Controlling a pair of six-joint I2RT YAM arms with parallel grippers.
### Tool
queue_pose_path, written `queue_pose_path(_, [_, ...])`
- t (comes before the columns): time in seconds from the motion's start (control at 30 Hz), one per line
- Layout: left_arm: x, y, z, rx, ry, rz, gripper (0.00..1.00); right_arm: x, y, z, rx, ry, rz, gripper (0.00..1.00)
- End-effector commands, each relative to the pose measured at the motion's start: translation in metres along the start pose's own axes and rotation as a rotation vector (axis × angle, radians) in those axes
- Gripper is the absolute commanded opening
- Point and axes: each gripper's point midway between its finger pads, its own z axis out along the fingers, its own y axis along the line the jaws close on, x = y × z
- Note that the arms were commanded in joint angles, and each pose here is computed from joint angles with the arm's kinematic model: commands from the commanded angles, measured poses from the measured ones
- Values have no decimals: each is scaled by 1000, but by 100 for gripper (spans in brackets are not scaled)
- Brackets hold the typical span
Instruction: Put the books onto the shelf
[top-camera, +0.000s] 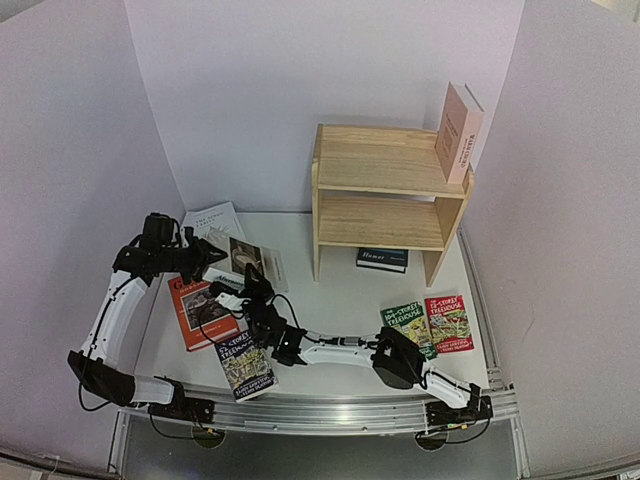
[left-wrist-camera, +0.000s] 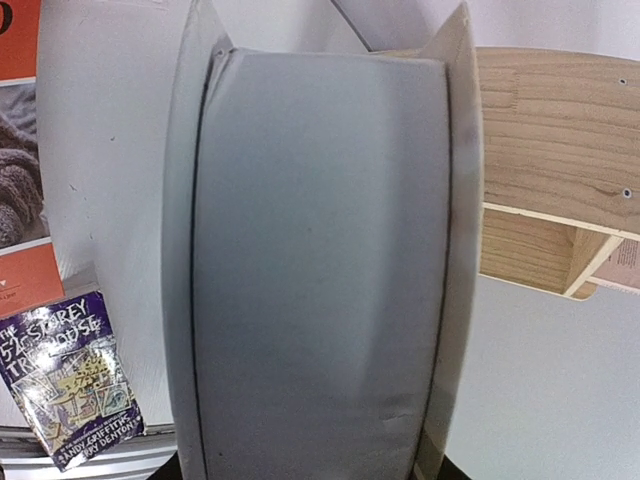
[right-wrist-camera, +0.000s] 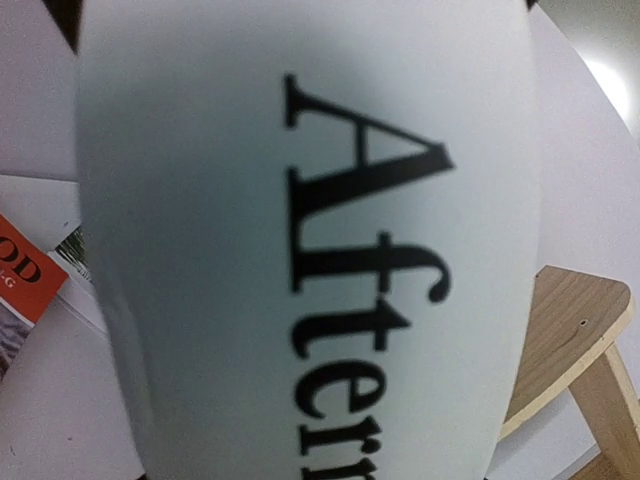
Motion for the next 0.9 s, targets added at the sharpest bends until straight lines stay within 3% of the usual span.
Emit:
queue_pose_path(0.0, [-6, -11, -7, 31, -36, 39, 22, -21, -49, 0, 80, -5, 105, 39])
queue_pose_path(0.13, [-12, -25, -17, 69, -77, 123, 72, -25, -64, -3, 93, 13, 124, 22])
queue_pose_path(0.17, [-18, -32, -24, 81, -110, 208, 82, -24, -70, -4, 96, 35, 140, 16])
queue_pose_path(0.23, [-33, -55, -48, 99, -204, 389, 97, -24, -89, -6, 91, 95, 171, 14])
queue_pose_path(0.3, [-53, -80, -84, 104, -339, 570, 100, -26, -105, -14, 36, 122, 232, 9])
queue_pose_path(0.4, [-63, -129, -150, 164, -580, 846, 100, -31, -110, -38, -251, 117, 400, 10])
queue_pose_path(0.53, [-53, -160, -200, 233, -795, 990, 100, -43, -138, -65, -451, 86, 661, 10])
queue_pose_path(0.7, [-43, -157, -218, 229, -889, 1028, 100, -75, -195, -92, -563, -20, 814, 8])
queue_pose_path(0.87, [-33, -138, -207, 213, -852, 1040, 100, -98, -289, -100, -452, -135, 903, 8])
